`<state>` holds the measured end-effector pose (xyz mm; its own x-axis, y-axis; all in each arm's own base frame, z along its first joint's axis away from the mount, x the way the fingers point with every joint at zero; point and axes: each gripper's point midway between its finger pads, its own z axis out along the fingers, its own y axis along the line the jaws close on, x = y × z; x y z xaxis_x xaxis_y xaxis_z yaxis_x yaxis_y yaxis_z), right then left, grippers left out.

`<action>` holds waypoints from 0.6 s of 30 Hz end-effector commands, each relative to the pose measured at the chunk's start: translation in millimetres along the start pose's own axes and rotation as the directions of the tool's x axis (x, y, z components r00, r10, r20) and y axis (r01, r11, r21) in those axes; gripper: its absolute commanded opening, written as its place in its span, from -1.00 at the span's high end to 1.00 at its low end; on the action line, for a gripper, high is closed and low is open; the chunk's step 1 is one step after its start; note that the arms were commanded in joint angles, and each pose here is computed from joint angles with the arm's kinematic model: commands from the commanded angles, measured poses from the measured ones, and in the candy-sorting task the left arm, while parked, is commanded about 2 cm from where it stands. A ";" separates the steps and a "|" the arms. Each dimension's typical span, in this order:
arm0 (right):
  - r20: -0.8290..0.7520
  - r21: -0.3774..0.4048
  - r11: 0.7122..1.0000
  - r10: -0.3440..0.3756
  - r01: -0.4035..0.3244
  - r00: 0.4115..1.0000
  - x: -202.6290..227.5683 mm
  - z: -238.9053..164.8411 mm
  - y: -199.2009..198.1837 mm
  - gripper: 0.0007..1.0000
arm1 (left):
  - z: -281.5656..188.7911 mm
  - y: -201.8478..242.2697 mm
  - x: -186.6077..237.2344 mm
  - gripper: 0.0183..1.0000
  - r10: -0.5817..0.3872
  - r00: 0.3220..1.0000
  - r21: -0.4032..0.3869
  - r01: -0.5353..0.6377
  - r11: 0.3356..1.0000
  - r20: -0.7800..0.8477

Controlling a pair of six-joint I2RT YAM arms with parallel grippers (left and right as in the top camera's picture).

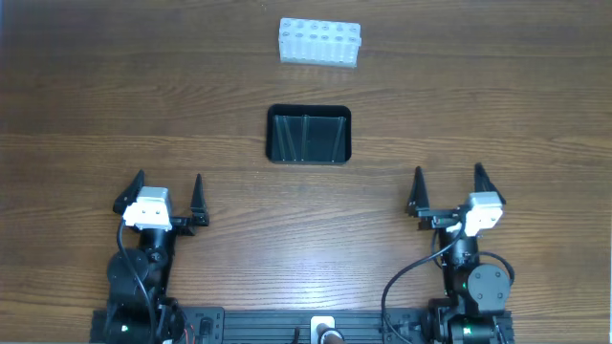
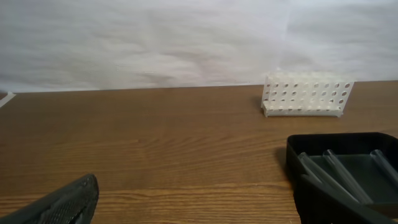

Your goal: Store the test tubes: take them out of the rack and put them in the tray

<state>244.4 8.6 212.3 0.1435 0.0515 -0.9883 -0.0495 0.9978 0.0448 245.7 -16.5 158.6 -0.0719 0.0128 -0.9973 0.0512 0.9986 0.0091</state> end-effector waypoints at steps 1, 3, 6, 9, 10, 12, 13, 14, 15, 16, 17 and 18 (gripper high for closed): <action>-0.006 0.036 0.999 0.000 0.000 1.000 3.0 -0.8 -9.5 -0.98 | 0.0 -1.1 1.0 -1.00 0.013 1.000 0.008 -0.013 1.000 0.002; -0.026 0.033 0.999 0.002 -0.001 1.000 8.0 -0.8 -8.7 -0.98 | 0.0 -1.1 1.0 -1.00 0.013 1.000 0.008 -0.013 1.000 0.002; -0.072 0.018 1.000 0.006 -0.005 0.997 19.3 -1.2 -4.8 -0.99 | 0.0 -1.0 1.0 -1.00 0.013 1.000 0.008 -0.013 1.000 0.002; -0.124 0.019 1.000 0.009 -0.006 0.992 32.1 -2.5 -4.9 -0.98 | 0.0 -1.0 1.0 -1.00 0.013 1.000 0.008 -0.013 1.000 0.002; -0.144 0.020 1.000 0.009 -0.006 0.990 36.8 -3.2 -5.0 -0.98 | 0.0 -1.1 1.0 -1.00 0.013 1.000 0.008 -0.013 1.000 0.002; -0.194 0.042 0.999 0.007 0.001 0.981 49.2 -5.4 -9.1 -0.98 | 0.0 -1.0 1.0 -1.00 0.013 1.000 0.008 -0.013 1.000 0.002; -0.222 0.055 0.998 0.009 0.003 0.975 56.3 -7.0 -11.5 -0.98 | 0.0 -1.1 1.0 -1.00 0.013 1.000 0.008 -0.013 1.000 0.002; -0.220 0.054 0.999 0.010 0.002 0.975 55.6 -6.7 -11.3 -0.98 | 0.0 -1.1 1.0 -1.00 0.013 1.000 0.008 -0.013 1.000 0.002; -0.220 0.054 0.999 0.010 0.002 0.975 55.6 -6.7 -11.2 -0.98 | 0.0 -1.0 1.0 -1.00 0.013 1.000 0.008 -0.013 1.000 0.002; -0.222 0.054 0.999 0.010 0.002 0.975 56.2 -6.8 -11.2 -0.98 | 0.0 -1.0 1.0 -1.00 0.013 1.000 0.008 -0.013 1.000 0.002; -0.222 0.054 0.999 0.010 0.002 0.975 56.1 -6.7 -11.2 -0.99 | 0.0 -1.0 1.0 -1.00 0.013 1.000 0.008 -0.013 1.000 0.002; -0.221 0.054 0.999 0.010 0.002 0.975 56.0 -6.7 -11.2 -0.98 | 0.0 -1.1 1.0 -1.00 0.013 1.000 0.008 -0.013 1.000 0.002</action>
<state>246.5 1.5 157.3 -0.0784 0.0497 -0.9957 -0.0072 0.9987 0.0505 245.7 -16.5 158.6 -0.0719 0.0128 -0.9973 0.0508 0.9987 0.0091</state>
